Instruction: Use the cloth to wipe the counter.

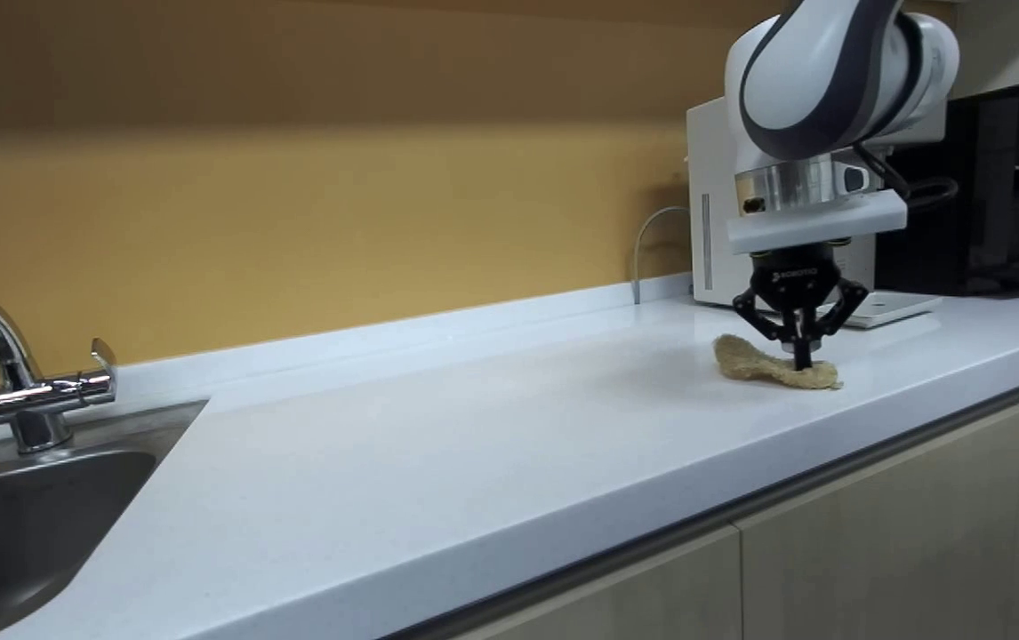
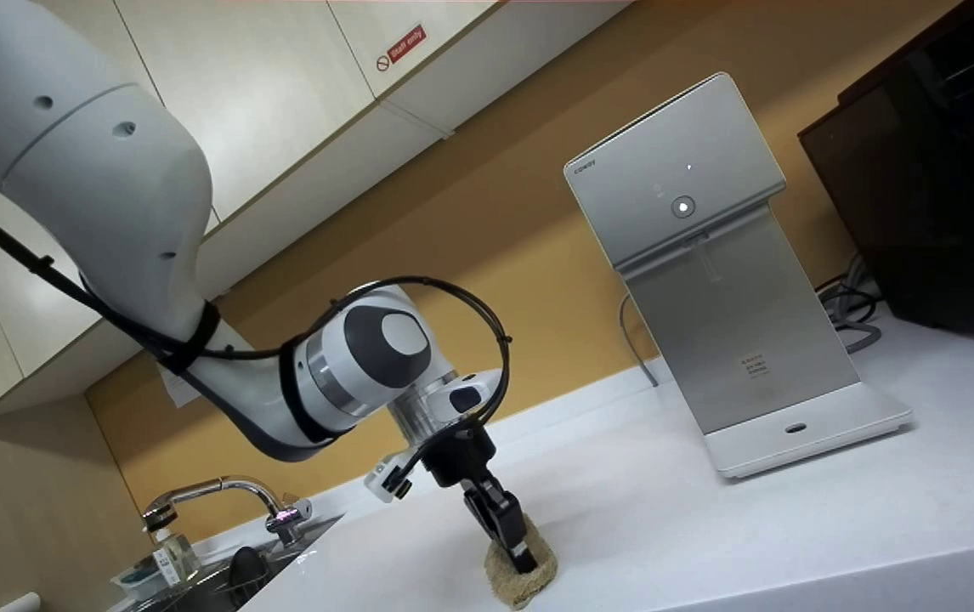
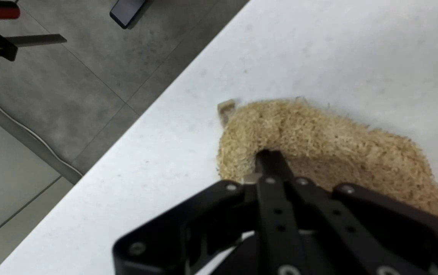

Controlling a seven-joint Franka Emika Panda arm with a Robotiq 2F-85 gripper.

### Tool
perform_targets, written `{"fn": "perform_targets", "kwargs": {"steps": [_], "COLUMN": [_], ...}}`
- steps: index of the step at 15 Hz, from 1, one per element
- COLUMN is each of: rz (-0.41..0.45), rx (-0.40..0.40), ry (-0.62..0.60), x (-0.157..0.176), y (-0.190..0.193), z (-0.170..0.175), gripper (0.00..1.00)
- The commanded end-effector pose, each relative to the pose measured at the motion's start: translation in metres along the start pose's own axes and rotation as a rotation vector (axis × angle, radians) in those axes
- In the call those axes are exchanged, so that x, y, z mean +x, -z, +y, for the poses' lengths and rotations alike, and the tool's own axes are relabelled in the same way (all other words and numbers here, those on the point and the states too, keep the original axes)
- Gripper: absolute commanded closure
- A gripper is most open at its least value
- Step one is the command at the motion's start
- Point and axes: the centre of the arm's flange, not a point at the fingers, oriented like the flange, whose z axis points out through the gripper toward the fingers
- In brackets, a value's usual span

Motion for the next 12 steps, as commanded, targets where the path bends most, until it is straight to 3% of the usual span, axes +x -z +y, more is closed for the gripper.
{"fn": "perform_targets", "kwargs": {"steps": [1, 7, 12], "rz": [-0.102, -0.149, -0.131], "rx": [-0.002, 0.041, -0.001], "ry": [0.09, 0.229, 0.208], "x": [-0.028, -0.085, -0.106], "y": [-0.042, -0.035, -0.036], "z": [-0.053, -0.091, -0.074], "gripper": [1.0, 1.0, 1.0]}}
